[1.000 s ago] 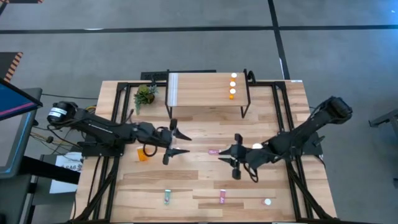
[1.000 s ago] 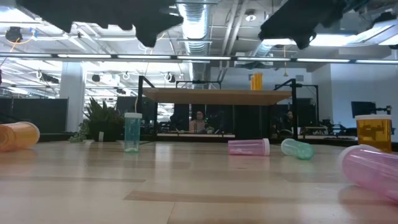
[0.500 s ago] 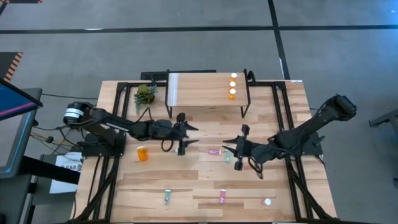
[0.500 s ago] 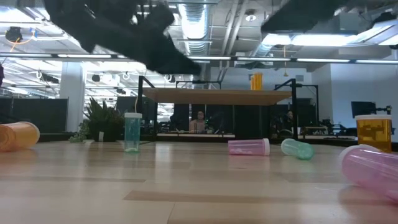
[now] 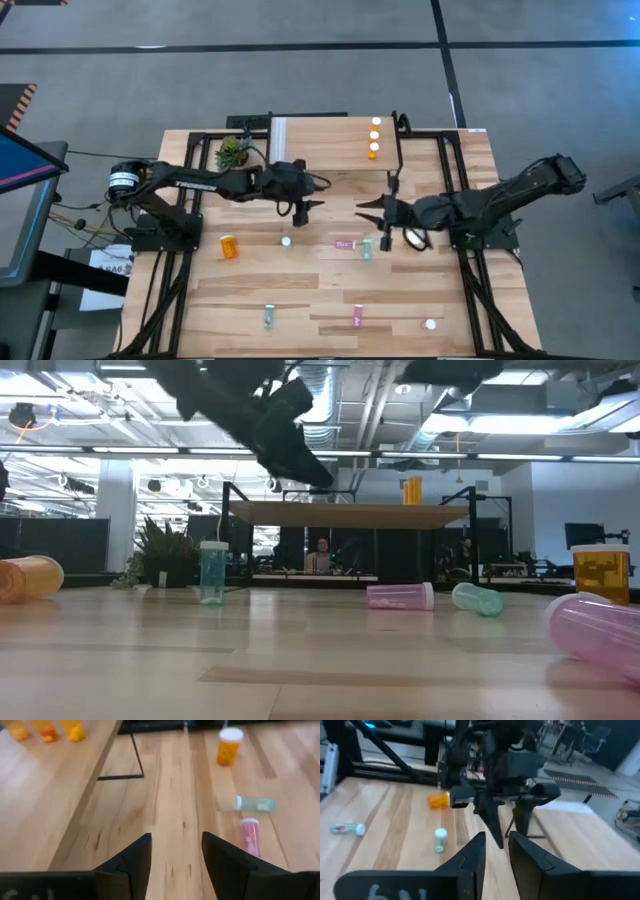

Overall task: Pick and place medicine bottles onto shelf by color
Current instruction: Put the top left blue pill bottle on the shelf

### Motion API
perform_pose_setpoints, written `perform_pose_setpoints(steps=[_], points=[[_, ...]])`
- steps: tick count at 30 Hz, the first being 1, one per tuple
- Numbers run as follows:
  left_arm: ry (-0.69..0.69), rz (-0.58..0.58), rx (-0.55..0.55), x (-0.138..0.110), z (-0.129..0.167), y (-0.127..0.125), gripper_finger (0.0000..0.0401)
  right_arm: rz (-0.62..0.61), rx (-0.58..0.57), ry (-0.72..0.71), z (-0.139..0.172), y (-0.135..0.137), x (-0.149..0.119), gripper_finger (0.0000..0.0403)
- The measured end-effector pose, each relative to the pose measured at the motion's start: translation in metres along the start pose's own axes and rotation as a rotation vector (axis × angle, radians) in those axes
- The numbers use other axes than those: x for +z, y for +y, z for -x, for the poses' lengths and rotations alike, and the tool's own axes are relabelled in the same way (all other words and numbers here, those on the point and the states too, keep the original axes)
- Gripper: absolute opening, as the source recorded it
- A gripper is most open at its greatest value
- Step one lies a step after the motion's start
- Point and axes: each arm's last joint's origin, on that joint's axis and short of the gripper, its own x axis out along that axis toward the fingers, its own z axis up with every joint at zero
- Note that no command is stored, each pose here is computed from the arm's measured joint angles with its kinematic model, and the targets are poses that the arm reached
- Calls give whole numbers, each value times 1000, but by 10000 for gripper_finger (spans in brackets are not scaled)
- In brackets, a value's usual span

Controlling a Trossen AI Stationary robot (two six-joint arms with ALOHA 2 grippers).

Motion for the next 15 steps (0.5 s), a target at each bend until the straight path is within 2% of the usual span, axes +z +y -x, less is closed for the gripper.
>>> perform_pose_setpoints(steps=[5,11,15], points=[[87,-17,-39,17,7,-19,144,36,47,-100,30,-3,16,107],[220,-37,-123,6,12,-49,138,79,93,-257,75,-12,34,107],[304,25,-131,-1,15,-57,138,72,133,-307,96,-18,37,107]])
